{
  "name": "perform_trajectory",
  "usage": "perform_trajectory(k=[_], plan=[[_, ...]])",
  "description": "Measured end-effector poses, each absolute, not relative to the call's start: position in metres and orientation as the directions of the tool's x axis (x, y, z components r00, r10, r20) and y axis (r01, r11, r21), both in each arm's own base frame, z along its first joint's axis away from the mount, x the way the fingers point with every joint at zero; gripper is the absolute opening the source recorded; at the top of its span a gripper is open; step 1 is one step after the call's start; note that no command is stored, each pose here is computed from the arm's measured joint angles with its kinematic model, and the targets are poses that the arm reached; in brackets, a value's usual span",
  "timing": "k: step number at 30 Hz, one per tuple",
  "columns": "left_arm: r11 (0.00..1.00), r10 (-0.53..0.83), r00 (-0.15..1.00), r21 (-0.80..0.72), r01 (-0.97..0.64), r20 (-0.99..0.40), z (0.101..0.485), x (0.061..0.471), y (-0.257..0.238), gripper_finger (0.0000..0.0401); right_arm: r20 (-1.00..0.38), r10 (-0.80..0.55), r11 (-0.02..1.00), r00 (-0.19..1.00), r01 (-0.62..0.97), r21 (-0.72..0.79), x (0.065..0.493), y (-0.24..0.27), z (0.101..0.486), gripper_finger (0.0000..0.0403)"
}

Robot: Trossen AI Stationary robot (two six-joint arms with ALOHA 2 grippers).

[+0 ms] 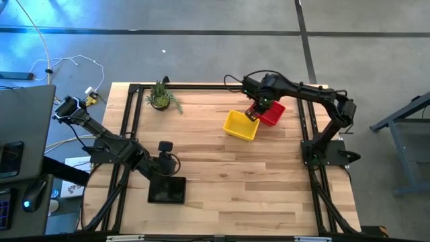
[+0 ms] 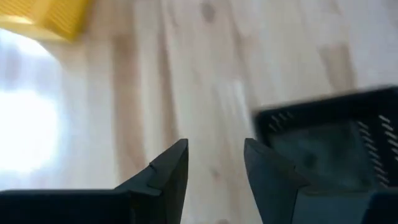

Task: Stack baskets by color
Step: Adjust the stacked red bins on the table

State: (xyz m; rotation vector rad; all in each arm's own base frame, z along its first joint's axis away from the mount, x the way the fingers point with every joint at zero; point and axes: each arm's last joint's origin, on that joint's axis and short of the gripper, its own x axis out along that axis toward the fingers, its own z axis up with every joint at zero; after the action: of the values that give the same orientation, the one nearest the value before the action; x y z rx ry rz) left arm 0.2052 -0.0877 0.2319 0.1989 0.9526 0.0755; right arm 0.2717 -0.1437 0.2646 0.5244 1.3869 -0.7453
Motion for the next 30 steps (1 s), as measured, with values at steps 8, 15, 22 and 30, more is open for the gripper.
perform_trajectory(k=[8, 15, 22, 30], plan=[[0.931, 0.321, 0.683, 0.349, -0.102, -0.656, 0.241, 0.219, -0.078, 0.0141, -0.984, -0.119, 0.650, -0.130, 0.739, -0.176, 0.259, -0.135, 0.264, 0.0053], [0.923, 0.334, 0.708, 0.370, -0.110, -0.622, 0.245, 0.225, -0.073, 0.0141, -0.962, -0.094, 0.728, -0.255, 0.642, -0.241, 0.248, -0.117, 0.233, 0.0053], [0.932, 0.320, 0.707, 0.345, -0.114, -0.630, 0.245, 0.227, -0.069, 0.0141, -0.940, -0.168, 0.739, -0.298, 0.593, -0.320, 0.235, -0.098, 0.225, 0.0053], [0.931, 0.330, 0.714, 0.339, -0.138, -0.618, 0.246, 0.230, -0.064, 0.0141, -0.967, -0.215, 0.721, -0.135, 0.646, -0.251, 0.222, -0.089, 0.219, 0.0053]])
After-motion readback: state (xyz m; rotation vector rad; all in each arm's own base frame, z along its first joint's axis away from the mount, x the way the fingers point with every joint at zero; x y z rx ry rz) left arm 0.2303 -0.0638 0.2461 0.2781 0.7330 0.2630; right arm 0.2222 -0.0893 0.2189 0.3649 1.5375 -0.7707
